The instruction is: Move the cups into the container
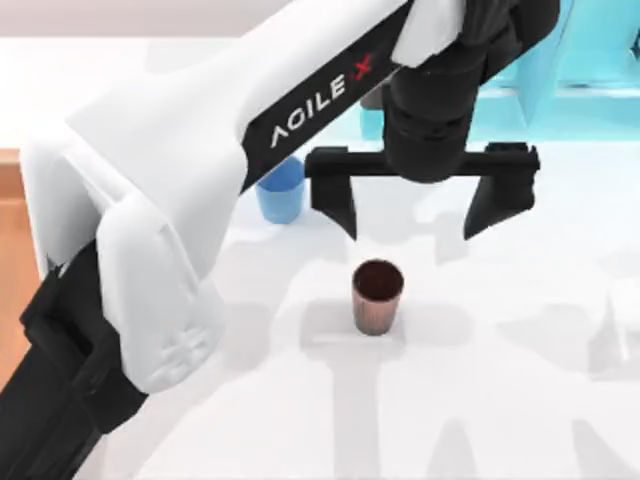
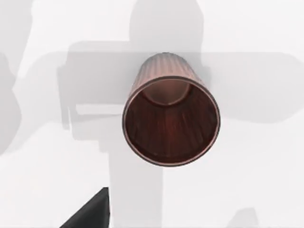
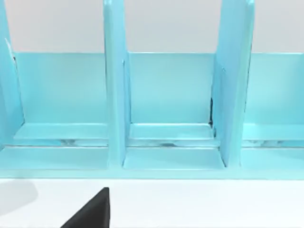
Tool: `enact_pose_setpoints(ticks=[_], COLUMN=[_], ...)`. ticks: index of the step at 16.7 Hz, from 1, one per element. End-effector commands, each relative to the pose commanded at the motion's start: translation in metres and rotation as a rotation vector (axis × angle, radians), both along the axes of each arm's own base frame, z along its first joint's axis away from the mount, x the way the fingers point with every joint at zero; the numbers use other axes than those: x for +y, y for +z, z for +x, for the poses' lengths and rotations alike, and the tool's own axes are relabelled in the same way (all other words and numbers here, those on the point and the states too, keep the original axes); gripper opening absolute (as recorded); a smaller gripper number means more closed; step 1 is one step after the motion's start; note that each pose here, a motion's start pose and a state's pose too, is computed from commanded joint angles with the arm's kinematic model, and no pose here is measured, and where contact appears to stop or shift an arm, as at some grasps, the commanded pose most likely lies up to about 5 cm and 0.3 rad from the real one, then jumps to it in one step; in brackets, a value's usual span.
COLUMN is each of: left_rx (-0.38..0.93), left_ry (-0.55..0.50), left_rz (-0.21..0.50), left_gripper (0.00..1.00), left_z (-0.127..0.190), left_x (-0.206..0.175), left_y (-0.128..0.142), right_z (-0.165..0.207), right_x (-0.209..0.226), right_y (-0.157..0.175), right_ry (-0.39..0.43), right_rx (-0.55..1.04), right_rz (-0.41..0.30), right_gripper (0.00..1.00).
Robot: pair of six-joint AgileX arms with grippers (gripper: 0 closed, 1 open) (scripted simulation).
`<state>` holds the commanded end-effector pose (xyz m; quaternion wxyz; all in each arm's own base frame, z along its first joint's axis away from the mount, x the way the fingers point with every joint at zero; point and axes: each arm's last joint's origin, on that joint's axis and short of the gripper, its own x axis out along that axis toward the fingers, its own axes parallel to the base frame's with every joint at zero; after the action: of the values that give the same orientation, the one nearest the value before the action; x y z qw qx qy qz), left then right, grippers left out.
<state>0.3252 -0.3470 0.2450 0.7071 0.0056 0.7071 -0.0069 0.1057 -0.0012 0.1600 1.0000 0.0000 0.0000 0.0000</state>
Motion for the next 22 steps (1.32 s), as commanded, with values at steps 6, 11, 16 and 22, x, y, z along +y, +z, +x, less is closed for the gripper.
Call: enact_pose_setpoints(ticks=[6,11,16,22], left_rx=[0.003,0.003,0.001,0.001], left_ry=[-0.003,-0.002,-0.002,-0.002], left_rz=[0.003,0.004,0.002,0.002], left_gripper=[1.0,1.0,1.0,0.55], left_z=[0.003,-0.002,-0.002,-0.002], left_x=[-0.004,-0.001,-0.001,-0.001], left_y=[-0.047,-0.092,-0.097,-0.097], right_z=[0.0,0.0,0.0,0.0], right_x=[0.0,0.0,0.0,0.0], right_y=[0.0,0.0,0.0,0.0], right_ry=[0.0,0.0,0.0,0.0], right_rx=[0.0,0.0,0.0,0.0], right_rz=[0.0,0.0,0.0,0.0], right_gripper=[1.0,1.0,1.0,1.0])
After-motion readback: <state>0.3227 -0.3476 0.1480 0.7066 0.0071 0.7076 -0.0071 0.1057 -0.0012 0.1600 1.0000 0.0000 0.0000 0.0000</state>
